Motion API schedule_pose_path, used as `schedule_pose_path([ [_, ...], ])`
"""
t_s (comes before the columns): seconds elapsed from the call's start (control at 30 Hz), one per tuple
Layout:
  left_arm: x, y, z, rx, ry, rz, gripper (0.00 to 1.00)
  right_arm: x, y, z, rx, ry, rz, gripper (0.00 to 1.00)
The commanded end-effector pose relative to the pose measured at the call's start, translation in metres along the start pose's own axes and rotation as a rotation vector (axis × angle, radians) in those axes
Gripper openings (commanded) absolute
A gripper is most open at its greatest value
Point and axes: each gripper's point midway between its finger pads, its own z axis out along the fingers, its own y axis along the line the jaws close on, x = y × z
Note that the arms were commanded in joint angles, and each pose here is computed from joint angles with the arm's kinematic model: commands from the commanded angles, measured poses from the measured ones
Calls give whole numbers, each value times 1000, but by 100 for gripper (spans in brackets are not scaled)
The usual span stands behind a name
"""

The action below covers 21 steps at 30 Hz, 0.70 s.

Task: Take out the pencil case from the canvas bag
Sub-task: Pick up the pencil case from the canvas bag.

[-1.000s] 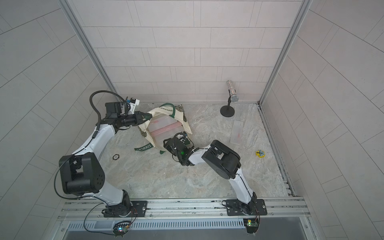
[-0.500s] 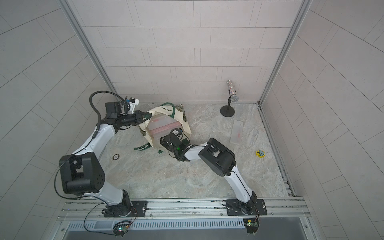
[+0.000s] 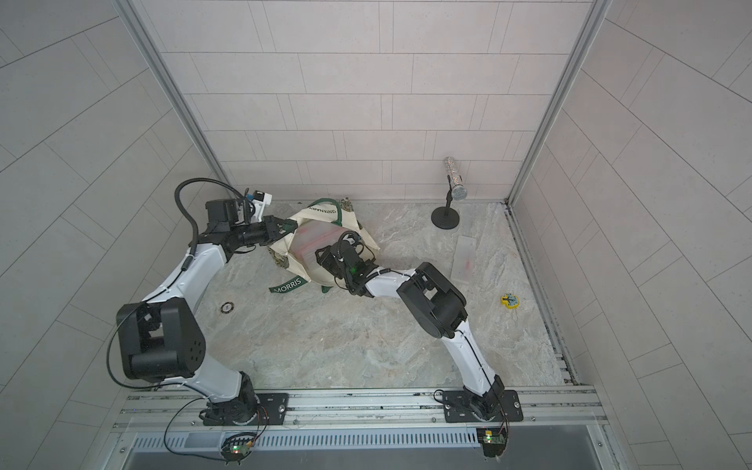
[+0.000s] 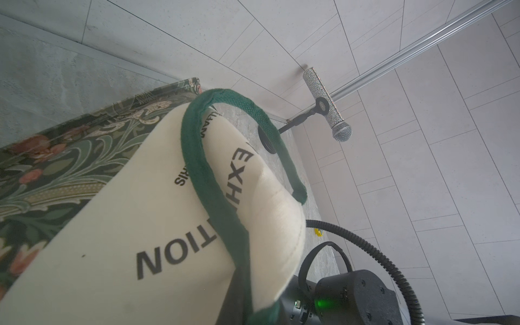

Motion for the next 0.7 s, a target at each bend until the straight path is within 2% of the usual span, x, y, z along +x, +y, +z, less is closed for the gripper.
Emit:
schedule_pose_path([
  [0.0,-6,-32,-3,119,-2,75,0,8,-37,-5,144,18,-4,51],
  [0.3,-6,-33,-2,123,-1,71,0,22,-50,2,181,53,-9,51],
  [0.53,-6,-35,-2,126,-1,73,0,30,-61,12,177,66,31,37],
  [0.6,-6,-36,-3,128,-3,74,0,31,-65,14,182,63,33,30],
  [0.67,-6,-36,-2,130,-1,69,0,32,-69,17,165,58,54,28],
])
